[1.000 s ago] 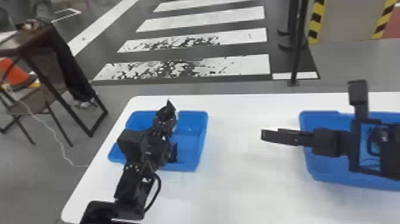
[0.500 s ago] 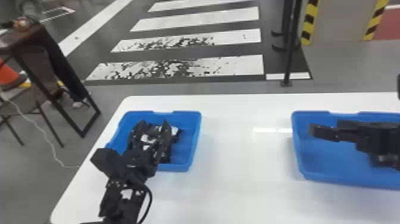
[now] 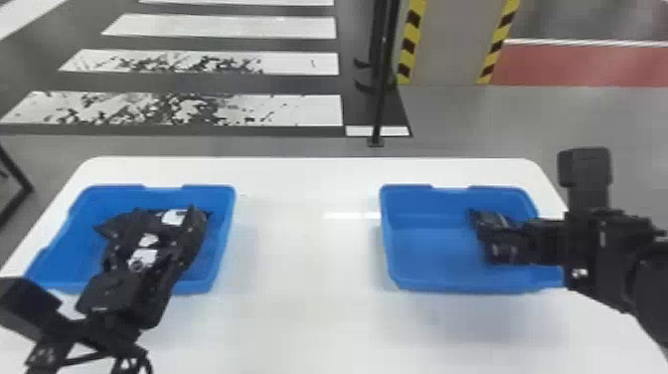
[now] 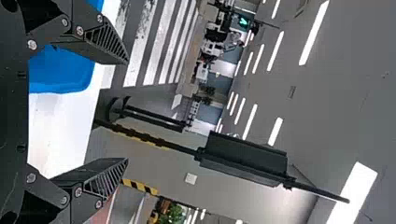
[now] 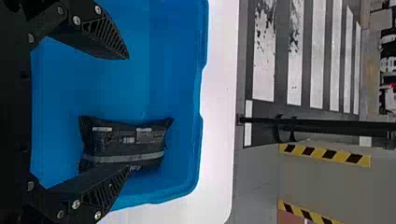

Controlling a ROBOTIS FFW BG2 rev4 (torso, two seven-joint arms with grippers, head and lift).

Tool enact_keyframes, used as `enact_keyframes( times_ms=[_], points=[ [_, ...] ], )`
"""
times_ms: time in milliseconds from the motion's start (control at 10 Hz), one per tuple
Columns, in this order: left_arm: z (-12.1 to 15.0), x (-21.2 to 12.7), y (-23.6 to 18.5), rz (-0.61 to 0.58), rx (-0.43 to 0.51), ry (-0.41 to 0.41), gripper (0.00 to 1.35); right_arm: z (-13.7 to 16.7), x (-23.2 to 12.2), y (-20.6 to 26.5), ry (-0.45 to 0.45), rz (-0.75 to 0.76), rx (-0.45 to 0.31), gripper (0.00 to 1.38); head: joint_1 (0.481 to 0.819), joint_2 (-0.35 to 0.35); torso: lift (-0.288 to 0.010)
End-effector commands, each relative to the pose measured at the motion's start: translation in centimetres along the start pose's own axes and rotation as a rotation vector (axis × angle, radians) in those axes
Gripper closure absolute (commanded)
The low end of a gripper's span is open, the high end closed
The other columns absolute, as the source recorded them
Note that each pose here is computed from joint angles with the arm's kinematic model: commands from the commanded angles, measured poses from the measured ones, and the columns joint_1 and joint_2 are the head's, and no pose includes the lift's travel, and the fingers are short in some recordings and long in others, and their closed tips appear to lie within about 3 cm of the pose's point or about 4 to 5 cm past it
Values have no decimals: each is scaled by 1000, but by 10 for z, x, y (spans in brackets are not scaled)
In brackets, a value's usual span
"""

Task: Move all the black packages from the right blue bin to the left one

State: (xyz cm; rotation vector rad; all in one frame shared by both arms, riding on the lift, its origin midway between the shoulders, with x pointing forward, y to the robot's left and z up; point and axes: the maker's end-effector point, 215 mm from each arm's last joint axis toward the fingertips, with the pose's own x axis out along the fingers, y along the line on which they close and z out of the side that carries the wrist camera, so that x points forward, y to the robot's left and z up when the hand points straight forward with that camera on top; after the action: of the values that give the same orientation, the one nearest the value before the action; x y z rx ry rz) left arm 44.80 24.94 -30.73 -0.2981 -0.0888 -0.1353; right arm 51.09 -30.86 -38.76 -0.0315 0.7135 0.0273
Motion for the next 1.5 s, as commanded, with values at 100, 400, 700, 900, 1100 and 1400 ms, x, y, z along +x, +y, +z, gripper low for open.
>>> enact_keyframes(
  times_ms=[100,400,700,900,1100,1400],
  points=[
    [-2,-3,-6,-11,-20,-3,331,-5,39,-30,59,-51,42,213,695,-81,-140],
    [-5,-9,-2,-3,-22,8,332,-13,64,-30,124,-42,47,213,695,-111,-140],
    [-6,-9,-1,-3,-18,8,332,-19,76,-22,159,-24,49,214,695,-98,-140],
    [-5,-9,0,-1,-18,5,332,-25,78,-24,171,-30,48,214,695,-93,-140],
    [-5,-9,0,-2,-20,5,332,-33,78,-31,194,-54,46,214,695,-95,-140],
    [-5,-10,1,0,-19,6,332,-42,83,-34,222,-56,57,242,695,-103,-140]
  ],
)
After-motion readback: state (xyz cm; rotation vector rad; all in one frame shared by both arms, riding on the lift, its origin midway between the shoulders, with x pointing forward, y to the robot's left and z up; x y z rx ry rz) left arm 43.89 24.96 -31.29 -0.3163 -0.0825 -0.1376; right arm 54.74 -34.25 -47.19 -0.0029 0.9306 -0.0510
